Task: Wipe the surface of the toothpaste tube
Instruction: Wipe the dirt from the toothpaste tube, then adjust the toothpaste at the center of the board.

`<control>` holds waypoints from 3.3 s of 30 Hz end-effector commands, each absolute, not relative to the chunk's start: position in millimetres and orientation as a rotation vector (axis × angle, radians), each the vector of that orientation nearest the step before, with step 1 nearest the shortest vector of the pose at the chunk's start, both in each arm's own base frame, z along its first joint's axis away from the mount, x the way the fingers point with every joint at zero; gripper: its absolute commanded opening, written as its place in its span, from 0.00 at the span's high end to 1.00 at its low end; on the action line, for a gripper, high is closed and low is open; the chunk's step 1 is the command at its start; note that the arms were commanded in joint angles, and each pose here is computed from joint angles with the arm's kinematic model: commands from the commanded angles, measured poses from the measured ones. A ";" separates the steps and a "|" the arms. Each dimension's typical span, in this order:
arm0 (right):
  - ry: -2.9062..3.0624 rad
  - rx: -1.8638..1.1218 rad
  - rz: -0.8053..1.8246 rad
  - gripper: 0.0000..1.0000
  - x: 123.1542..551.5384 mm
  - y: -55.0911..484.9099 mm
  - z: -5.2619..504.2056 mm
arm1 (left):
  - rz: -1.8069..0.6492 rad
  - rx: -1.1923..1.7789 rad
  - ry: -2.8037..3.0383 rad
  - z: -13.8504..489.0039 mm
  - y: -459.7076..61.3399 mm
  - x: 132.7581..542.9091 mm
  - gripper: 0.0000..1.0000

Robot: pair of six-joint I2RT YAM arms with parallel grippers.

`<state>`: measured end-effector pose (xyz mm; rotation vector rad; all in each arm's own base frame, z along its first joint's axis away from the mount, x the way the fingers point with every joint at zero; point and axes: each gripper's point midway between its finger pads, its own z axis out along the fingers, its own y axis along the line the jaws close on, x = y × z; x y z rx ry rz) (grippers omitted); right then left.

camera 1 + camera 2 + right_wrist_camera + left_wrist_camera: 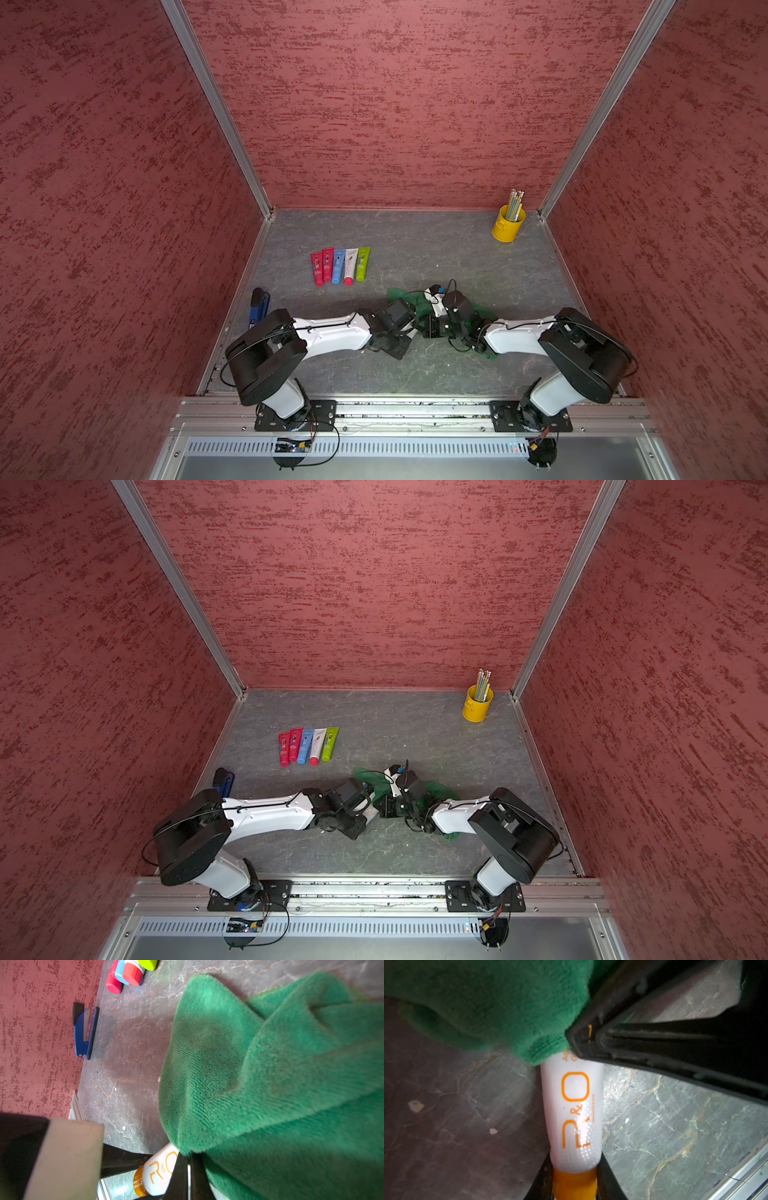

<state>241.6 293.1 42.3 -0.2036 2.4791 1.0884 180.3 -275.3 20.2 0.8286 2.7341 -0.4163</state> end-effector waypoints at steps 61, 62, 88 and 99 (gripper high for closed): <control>2.587 -0.193 0.992 1.00 233.8 289.5 20.0 | -0.397 0.833 2.714 20.8 -271.7 179.4 0.91; 2.593 -0.174 0.901 1.00 245.8 281.8 18.2 | -0.392 0.834 2.715 20.4 -271.3 178.9 0.91; 2.396 0.210 0.445 1.00 342.7 123.8 56.7 | -0.296 0.805 2.735 44.3 -282.9 177.1 0.22; 2.376 0.204 0.497 1.00 342.4 125.0 55.4 | -0.954 0.482 2.665 101.4 -283.7 207.1 0.37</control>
